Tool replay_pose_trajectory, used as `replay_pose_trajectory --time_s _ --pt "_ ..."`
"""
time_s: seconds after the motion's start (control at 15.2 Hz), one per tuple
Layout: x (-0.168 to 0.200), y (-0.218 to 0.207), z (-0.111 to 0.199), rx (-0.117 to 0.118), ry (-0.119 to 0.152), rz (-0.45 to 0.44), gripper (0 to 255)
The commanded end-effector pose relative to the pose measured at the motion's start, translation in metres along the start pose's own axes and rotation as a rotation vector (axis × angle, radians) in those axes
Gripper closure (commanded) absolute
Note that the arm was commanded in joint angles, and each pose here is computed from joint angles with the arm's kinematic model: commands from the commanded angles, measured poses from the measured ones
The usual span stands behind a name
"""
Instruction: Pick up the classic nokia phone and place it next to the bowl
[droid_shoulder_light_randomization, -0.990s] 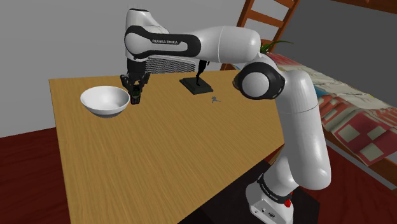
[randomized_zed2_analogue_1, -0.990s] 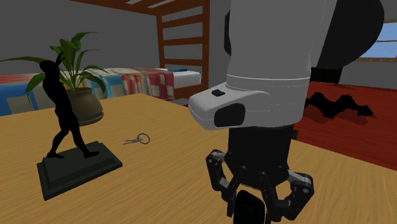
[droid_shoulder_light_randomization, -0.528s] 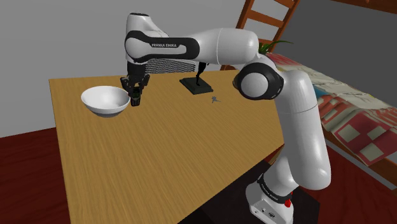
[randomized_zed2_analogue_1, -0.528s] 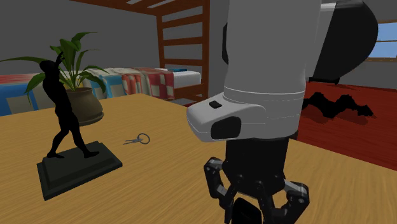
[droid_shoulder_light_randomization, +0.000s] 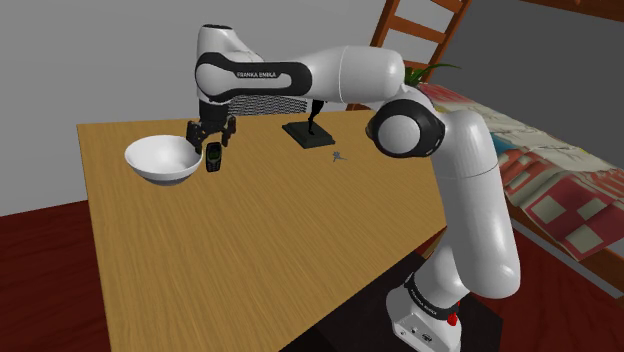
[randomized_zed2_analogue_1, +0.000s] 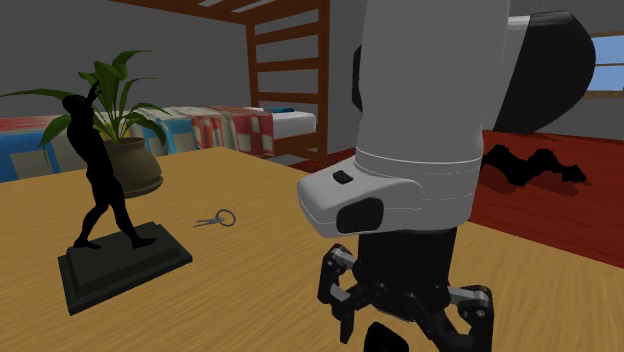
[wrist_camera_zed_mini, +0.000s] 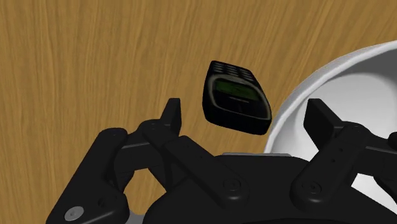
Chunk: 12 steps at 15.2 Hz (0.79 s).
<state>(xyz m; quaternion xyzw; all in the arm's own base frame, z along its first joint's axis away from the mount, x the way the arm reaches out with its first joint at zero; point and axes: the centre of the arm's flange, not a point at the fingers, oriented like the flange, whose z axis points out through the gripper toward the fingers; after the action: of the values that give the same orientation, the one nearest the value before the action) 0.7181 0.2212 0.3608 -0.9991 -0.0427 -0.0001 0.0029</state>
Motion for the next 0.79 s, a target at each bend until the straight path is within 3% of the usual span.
replay_pose_trajectory --time_s 0.0,0.26,0.73 --pt "0.0 0.0 -0.002 0.0 -0.001 -0.001 0" --pt "0.0 0.0 -0.052 0.0 -0.001 -0.001 0" --pt "0.0 0.0 -0.052 0.0 -0.001 -0.001 0"
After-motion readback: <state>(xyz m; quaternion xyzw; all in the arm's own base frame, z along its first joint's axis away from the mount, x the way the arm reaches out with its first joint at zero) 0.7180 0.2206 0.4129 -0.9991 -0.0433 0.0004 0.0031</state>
